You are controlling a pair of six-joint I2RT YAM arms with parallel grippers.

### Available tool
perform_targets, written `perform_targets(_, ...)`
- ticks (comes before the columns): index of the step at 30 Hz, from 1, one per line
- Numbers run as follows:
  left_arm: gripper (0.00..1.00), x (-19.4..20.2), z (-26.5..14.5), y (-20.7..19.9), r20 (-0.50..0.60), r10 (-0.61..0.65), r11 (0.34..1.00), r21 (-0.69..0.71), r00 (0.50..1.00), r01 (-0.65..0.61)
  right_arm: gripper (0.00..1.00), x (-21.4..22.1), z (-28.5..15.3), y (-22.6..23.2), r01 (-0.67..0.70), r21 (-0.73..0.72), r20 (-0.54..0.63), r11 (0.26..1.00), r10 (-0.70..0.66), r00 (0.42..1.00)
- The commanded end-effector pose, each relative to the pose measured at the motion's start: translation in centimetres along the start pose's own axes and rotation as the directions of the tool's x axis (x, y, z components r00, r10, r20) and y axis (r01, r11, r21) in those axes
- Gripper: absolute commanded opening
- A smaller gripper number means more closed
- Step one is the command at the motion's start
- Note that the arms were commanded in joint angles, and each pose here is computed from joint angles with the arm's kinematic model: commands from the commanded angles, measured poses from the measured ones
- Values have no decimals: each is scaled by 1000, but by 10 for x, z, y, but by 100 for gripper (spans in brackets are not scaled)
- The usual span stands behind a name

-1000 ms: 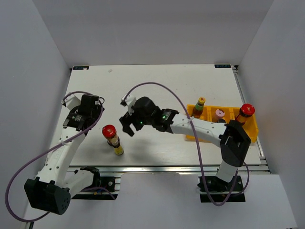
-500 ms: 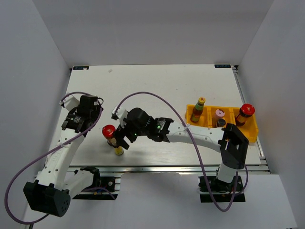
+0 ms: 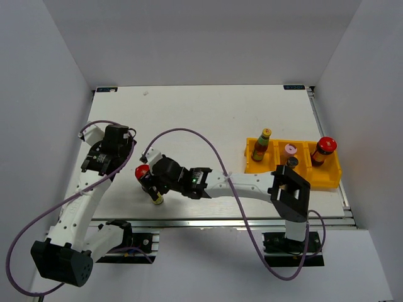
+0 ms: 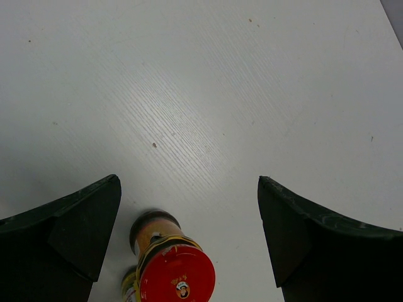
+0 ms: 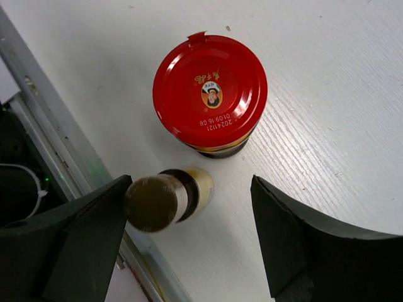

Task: Organize the condiment bottles

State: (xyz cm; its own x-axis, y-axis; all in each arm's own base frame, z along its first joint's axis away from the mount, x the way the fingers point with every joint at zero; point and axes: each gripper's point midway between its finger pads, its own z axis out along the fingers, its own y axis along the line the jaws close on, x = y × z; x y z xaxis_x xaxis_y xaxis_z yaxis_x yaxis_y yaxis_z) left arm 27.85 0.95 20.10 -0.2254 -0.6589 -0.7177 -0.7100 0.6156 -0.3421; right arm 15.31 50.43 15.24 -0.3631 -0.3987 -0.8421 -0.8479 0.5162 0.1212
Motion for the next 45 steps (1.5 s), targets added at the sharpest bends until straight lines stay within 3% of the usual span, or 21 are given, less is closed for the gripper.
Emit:
perform_targets(1,98,-6,-3,1,22,-16,1000,15,1000,16,80,-27,8,10,-19,44,89,999,15,996)
perform_targets(6,98,-6,-3,2,26,-16,1000,14,1000,16,74,-22,13,14,0,71,82,998,-6,997)
perform_targets(9,98,-7,-3,0,26,-16,1000,18,1000,15,64,-19,15,15,14,100,76,995,-21,997)
perform_targets(12,98,-6,-3,0,25,-12,1000,18,1000,11,45,-18,12,13,32,143,80,989,-44,996)
perform_targets(16,98,-6,-3,1,28,-16,1000,18,999,15,27,-24,-1,13,34,163,109,986,-52,993)
perform_targets(22,98,-8,-5,1,32,-19,1000,26,999,18,13,-36,-19,6,17,186,156,982,-47,987)
perform_targets(27,98,-9,-7,1,37,-23,999,36,999,21,11,-47,-47,-33,-7,236,168,972,-33,985)
perform_targets(28,98,-9,-7,1,38,-23,999,39,999,22,11,-61,-61,-52,-52,241,207,969,1,978)
perform_targets(36,98,-8,-6,-5,38,-2,997,74,999,-1,10,-50,-130,-160,-236,365,262,900,144,954)
perform_targets(39,98,-7,-4,-9,38,2,996,92,999,-6,10,-56,-178,-201,-337,431,368,837,178,912)
perform_targets(45,98,-2,2,-19,29,18,991,133,999,-21,11,-33,-246,-259,-449,578,436,681,208,876)
